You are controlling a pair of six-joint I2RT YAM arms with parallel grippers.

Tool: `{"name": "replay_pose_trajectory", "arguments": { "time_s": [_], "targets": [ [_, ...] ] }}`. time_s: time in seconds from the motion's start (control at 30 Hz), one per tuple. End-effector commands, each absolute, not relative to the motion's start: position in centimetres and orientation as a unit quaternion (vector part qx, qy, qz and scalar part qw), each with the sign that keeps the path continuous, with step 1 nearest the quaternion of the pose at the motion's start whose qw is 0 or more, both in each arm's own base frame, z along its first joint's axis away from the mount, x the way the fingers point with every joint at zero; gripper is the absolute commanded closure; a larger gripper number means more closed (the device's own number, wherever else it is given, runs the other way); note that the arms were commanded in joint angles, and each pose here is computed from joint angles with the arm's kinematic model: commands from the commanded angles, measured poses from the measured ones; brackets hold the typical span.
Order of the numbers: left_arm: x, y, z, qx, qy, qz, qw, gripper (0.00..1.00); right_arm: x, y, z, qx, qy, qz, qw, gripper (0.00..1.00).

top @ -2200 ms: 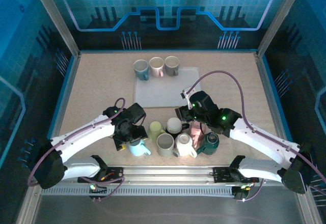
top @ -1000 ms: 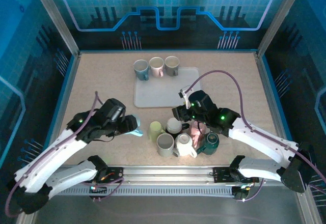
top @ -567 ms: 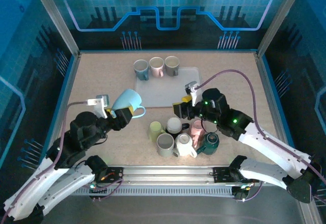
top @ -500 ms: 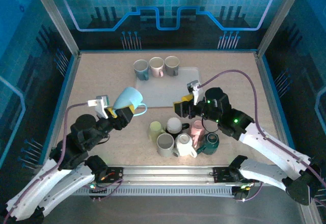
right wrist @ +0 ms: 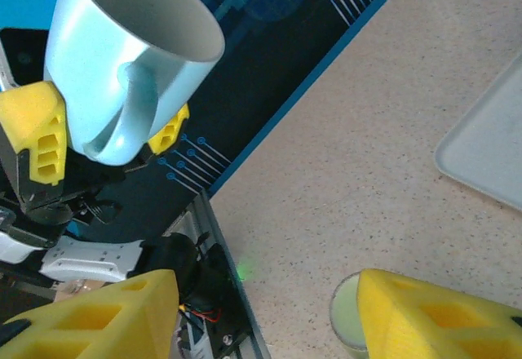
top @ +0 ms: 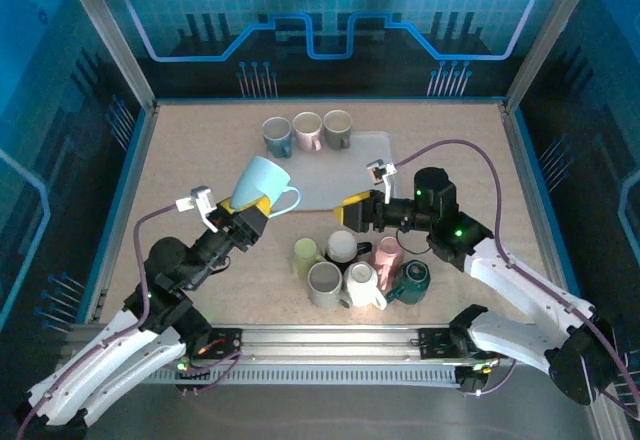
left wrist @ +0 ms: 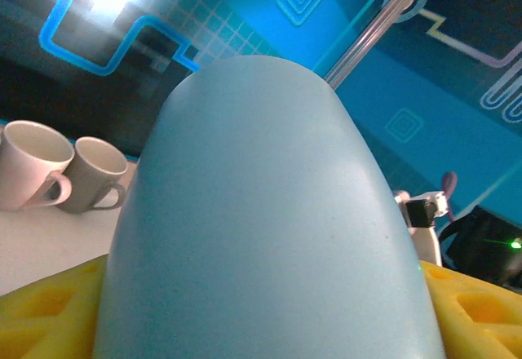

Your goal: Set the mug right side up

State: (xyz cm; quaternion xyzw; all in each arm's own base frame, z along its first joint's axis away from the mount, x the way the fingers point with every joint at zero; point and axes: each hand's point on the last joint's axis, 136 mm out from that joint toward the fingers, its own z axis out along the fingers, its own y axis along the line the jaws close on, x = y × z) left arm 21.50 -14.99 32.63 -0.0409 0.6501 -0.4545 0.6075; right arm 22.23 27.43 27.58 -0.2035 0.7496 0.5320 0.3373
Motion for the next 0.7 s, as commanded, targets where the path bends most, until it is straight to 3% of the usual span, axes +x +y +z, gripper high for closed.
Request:
{"name": "replay_pose_trajectory", "arguments": {
  "time_s": [0.0,0.17,0.67],
  "targets": [
    [20.2,-14.2,36.8,-0.034,0.58,-0.491,0.649,0.59,21.7,27.3,28.3,-0.21,0.73,0.559,0.333,0.38],
    [20.1,-14.3,36.7,-0.03,0.576,-0.497,0.648,0.59,21.0,27.9,29.4,-0.219,0.693,0.613,0.309,0.28],
    [19.8,-17.6,35.5,0.037,0.596,-0.521,0.61,0.6,19.8,32.9,31.7,-0.269,0.651,0.678,0.211,0.22]
  ]
}}
